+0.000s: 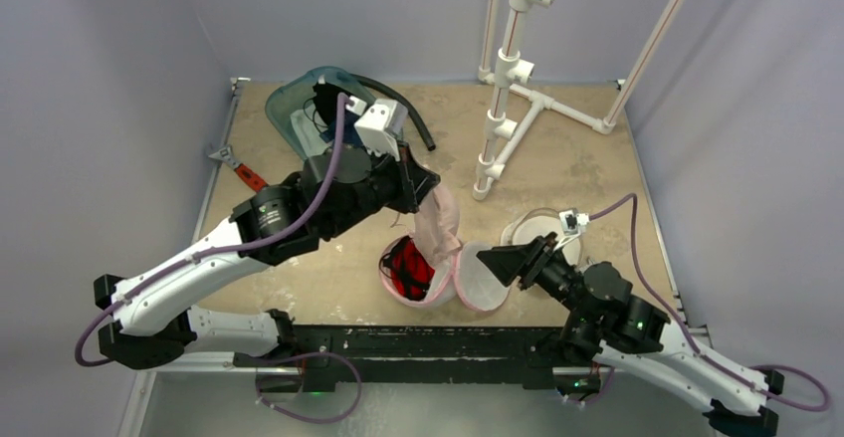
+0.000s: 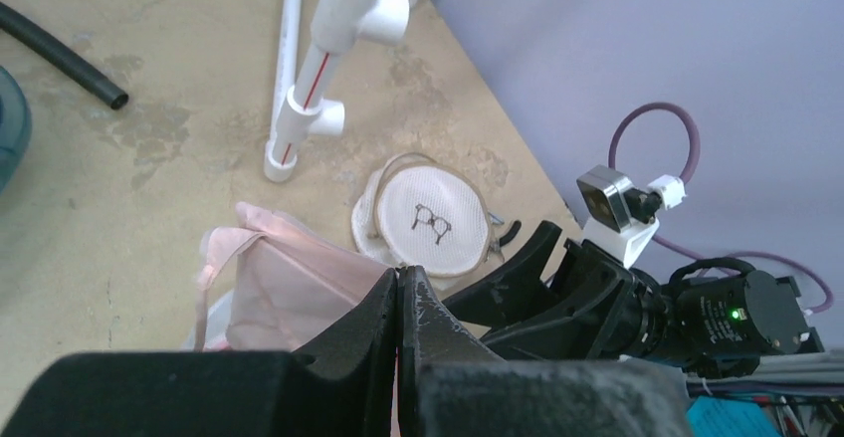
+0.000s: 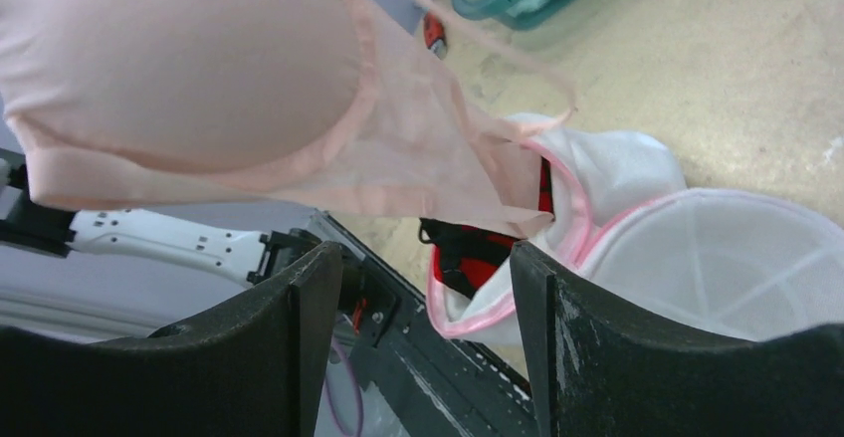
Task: Unzip the laundry bag and remove the bra
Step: Pick up the bra from the laundry bag, then place the bra in the bin.
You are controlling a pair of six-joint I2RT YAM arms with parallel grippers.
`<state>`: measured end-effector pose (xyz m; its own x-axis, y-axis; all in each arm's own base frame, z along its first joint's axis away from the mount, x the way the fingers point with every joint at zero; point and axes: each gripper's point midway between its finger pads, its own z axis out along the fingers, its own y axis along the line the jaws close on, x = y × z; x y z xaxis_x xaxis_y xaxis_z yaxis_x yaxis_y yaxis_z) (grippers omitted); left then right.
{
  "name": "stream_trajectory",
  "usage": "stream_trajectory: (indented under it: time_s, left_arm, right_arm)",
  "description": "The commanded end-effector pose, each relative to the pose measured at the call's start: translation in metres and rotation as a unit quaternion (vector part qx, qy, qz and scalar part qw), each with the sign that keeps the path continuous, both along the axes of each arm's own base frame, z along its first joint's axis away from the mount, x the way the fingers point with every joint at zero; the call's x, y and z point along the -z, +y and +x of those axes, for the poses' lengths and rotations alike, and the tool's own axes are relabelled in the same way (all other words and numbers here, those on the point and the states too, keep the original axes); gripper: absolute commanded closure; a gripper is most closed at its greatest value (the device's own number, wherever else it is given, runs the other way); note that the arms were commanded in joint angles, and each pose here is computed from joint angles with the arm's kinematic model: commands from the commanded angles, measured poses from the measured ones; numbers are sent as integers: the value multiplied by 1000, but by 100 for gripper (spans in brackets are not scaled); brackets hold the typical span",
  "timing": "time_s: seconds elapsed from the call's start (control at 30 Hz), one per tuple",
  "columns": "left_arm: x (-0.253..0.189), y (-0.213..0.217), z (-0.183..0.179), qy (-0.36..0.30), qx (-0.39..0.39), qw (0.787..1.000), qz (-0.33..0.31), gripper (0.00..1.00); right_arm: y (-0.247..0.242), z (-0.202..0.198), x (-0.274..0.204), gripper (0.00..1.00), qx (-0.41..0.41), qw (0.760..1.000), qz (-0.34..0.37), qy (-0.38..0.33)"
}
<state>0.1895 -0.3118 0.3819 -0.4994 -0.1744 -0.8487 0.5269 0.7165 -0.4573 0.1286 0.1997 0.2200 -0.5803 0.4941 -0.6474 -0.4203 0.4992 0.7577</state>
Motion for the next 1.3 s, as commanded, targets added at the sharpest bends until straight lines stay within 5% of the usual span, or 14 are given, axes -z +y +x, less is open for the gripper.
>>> stream_trajectory:
  time_s: [0.0,0.33,0.53,0.77,1.0,1.27]
  left_arm:
    - [-49,18,8,-51,-31,998,-22,100]
    - [-102,52,29,-92,-136,983,-80,100]
    - [-109,107,52,-94,-297,946,-86,100]
    - [-101,142,69,-119,-421,899,-18,100]
    - [-77,133,129,-84,-428,897,76,100]
    - [-46,159,181,-40,-519,851,66,100]
  right_arm:
    - [-2,-4,-62,34,-14,996,42,-73]
    - [7,0,-105,34,-21,992,32,-120]
    - [10,3,-101,34,-18,993,28,-115]
    - [15,4,-90,34,-21,994,31,-105]
    - [16,7,-84,34,-18,994,16,-104]
    - [22,9,-74,34,-23,995,-7,-97]
